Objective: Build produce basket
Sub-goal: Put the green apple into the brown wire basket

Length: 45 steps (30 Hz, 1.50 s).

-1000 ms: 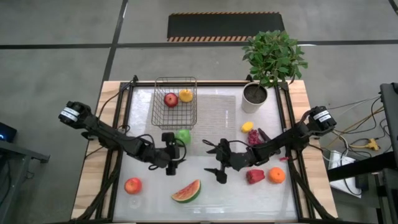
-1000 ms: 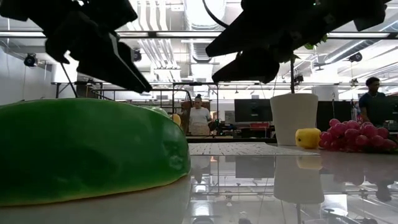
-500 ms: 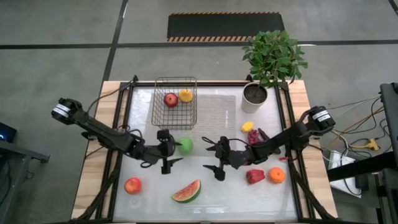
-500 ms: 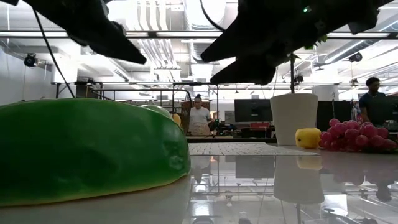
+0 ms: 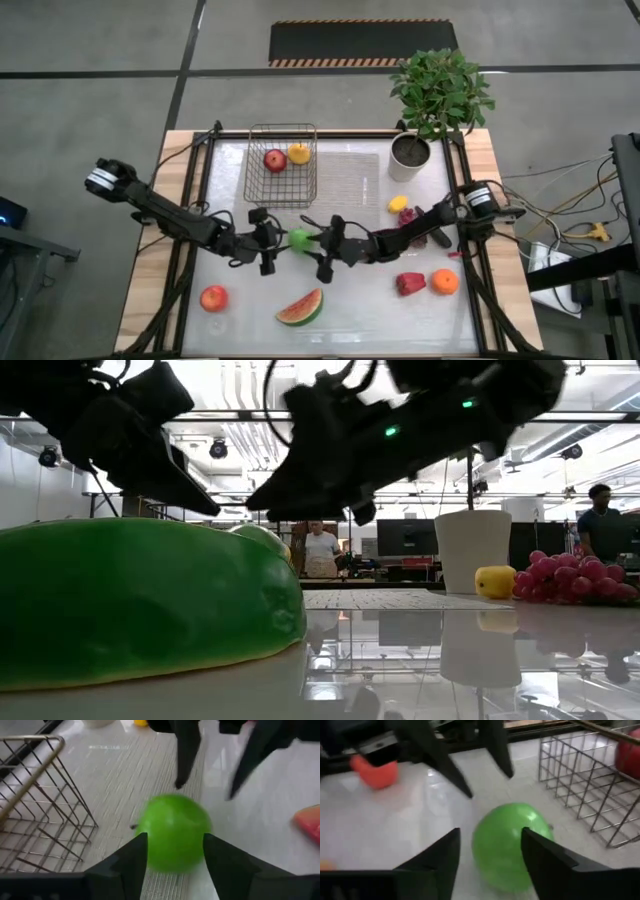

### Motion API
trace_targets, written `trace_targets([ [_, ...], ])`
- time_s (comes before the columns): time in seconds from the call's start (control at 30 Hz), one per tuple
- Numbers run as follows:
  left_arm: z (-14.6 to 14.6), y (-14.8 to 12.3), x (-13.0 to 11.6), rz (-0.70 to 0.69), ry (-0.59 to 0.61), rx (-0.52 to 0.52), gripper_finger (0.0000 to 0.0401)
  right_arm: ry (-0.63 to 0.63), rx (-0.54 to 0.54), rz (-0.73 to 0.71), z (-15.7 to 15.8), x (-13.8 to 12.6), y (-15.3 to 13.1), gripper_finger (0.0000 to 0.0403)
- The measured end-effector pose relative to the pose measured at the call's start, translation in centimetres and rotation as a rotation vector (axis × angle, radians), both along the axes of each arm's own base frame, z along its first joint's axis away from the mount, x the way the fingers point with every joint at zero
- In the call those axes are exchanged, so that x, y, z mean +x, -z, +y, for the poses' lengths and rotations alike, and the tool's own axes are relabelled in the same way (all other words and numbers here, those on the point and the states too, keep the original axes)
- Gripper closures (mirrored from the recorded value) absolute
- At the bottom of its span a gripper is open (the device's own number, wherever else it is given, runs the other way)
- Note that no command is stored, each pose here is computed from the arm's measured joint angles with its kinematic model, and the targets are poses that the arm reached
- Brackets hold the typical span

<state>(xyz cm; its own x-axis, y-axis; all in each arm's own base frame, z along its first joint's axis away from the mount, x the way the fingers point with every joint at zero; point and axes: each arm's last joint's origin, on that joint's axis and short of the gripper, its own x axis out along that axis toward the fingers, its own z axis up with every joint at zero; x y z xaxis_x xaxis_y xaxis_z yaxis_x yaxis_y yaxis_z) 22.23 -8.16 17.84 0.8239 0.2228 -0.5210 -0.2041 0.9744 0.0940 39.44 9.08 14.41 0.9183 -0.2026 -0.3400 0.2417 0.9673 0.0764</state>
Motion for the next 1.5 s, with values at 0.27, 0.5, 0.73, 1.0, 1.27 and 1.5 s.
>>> trace_targets([
  [0.27, -0.1, 0.7, 0.2, 0.022, -0.010, -0.014, 0.0262, 0.111, -0.147, 0.159, -1.5, 2.2, -0.7, 0.0360],
  [0.5, -0.1, 0.4, 0.2, 0.010, -0.006, -0.018, 0.0269, 0.077, -0.148, 0.179, -1.2, 2.8, -0.5, 0.0390],
  [0.73, -0.2, 0.0, 0.5, -0.051, -0.020, -0.027, 0.0269, -0.047, -0.117, 0.193, 0.2, 2.6, -0.4, 0.0390],
  [1.0, -0.2, -0.1, 0.5, -0.065, -0.030, -0.042, 0.0269, -0.130, -0.129, 0.200, 2.2, 2.1, -0.5, 0.0390],
  [1.27, -0.5, -0.2, 1.2, -0.126, -0.027, -0.071, 0.0269, -0.152, -0.170, 0.267, 2.4, 1.2, -1.5, 0.0390],
  [1.5, -1.4, 0.3, 2.9, -0.186, 0.063, -0.013, 0.0270, -0.172, -0.200, 0.413, 3.1, -2.2, -4.5, 0.0390],
])
